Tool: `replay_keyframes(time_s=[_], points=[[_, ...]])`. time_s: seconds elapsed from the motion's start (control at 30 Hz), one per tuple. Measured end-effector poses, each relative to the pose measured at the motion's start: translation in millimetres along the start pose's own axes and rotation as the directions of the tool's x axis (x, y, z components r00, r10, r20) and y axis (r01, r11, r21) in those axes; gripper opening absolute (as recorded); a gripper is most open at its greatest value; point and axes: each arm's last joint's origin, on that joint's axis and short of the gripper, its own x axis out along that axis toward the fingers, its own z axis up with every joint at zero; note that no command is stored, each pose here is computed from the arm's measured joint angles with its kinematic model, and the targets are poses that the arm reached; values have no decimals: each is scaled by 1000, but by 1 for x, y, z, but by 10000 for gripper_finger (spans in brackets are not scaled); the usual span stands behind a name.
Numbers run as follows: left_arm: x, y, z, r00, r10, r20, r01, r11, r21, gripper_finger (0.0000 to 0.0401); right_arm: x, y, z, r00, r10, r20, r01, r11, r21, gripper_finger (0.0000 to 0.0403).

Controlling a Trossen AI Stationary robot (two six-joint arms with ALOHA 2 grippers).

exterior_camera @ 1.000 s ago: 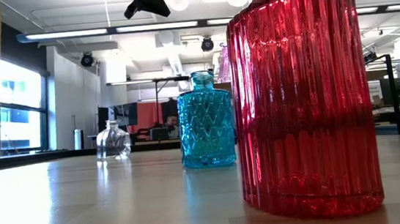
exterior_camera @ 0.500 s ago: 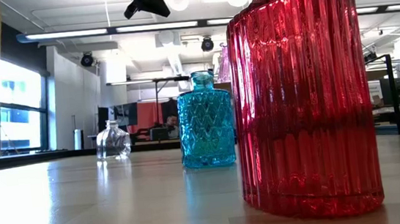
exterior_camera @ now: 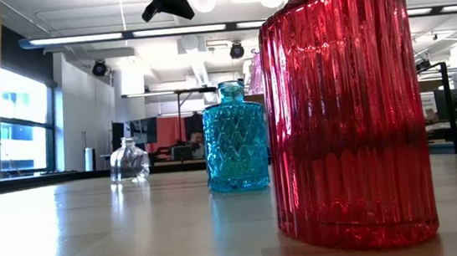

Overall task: Sort vases onto shelf
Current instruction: Put the right pink vase on the shelf aligned with the pink vase

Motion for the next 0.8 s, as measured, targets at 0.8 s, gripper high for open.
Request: replay_keyframes(time_s=[0.8], points=[[0, 0, 1, 1000, 18, 9, -19, 1000, 19, 31, -92, 40, 50, 990, 77, 119, -52, 979, -199, 0]])
